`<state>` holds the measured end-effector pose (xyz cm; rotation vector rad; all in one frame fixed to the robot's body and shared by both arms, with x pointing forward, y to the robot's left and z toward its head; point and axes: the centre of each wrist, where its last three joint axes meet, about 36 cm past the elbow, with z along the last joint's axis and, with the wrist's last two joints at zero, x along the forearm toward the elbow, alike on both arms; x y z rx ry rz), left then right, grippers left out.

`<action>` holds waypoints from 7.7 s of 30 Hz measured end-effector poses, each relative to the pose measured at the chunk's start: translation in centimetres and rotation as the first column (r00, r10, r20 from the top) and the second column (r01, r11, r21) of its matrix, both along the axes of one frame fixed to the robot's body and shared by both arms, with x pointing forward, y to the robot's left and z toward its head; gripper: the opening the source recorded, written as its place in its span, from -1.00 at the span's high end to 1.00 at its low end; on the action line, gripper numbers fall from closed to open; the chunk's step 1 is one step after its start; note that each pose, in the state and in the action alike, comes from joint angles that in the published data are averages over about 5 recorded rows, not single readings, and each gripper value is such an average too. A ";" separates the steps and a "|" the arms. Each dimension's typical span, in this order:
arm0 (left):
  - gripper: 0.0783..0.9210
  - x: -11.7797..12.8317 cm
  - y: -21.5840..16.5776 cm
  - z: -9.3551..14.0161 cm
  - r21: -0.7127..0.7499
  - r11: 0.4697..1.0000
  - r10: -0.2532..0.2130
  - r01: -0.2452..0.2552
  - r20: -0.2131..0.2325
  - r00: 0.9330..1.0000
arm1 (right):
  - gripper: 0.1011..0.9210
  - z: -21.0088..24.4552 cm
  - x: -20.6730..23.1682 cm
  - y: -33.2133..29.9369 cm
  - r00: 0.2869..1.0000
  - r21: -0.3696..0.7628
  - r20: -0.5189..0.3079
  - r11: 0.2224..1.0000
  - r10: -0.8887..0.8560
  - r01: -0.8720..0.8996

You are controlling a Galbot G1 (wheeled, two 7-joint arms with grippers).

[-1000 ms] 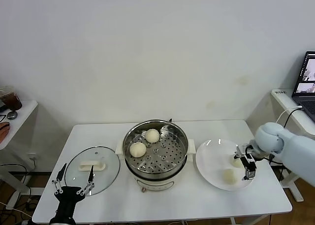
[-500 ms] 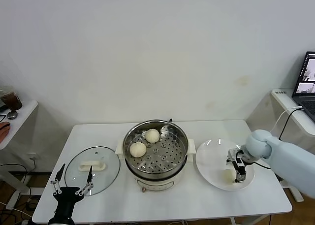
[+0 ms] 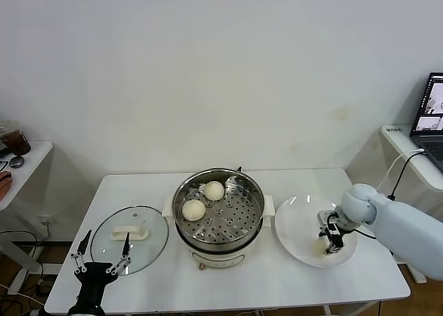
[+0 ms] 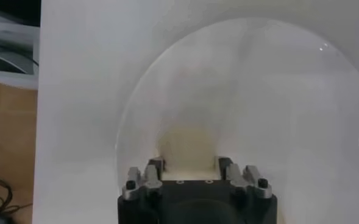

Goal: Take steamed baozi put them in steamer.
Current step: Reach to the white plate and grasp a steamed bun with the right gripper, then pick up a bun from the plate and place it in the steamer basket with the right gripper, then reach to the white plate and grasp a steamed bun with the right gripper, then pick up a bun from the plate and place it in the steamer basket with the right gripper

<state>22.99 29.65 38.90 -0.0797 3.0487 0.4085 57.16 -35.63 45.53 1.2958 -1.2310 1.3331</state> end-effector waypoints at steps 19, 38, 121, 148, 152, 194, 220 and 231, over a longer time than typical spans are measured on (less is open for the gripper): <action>-0.77 0.4 0.1 0.7 -0.003 1.000 -0.012 0.012 0.020 1.000 | 0.22 11.1 4.0 -0.8 0.997 0.053 0.034 0.996 0.066 -0.068; -0.77 0.3 0.7 1.1 0.005 1.000 0.007 -0.007 0.031 1.000 | 0.21 25.4 7.6 17.6 0.830 0.149 0.189 0.820 0.524 -0.552; -0.77 1.4 1.0 0.6 0.001 1.000 -0.015 0.015 0.026 1.000 | -0.76 16.6 6.9 -1.6 0.972 -0.073 0.169 0.986 0.163 -0.153; -0.77 0.5 1.1 0.4 0.009 1.000 0.004 -0.004 0.005 1.000 | -0.76 2.9 6.1 -7.6 0.992 -0.026 0.126 1.000 0.010 -0.007; -0.77 0.5 1.2 0.4 0.010 1.000 0.005 -0.005 0.005 1.000 | -0.76 2.0 6.4 -7.0 0.992 -0.020 0.126 1.000 0.011 -0.008; -0.77 1.3 0.7 0.4 -0.002 1.000 -0.019 0.019 0.018 1.000 | 0.23 11.2 7.5 -4.4 0.994 0.025 0.107 1.000 0.013 -0.015; -0.77 1.4 0.0 1.6 -0.014 1.000 -0.027 0.028 0.049 0.998 | 0.23 23.1 6.7 24.0 0.953 0.193 0.179 0.941 0.246 -0.279; -0.77 1.5 0.2 1.7 -0.011 1.000 -0.024 0.025 0.049 0.998 | 0.23 18.3 7.3 27.2 0.957 0.105 0.120 0.955 0.263 -0.276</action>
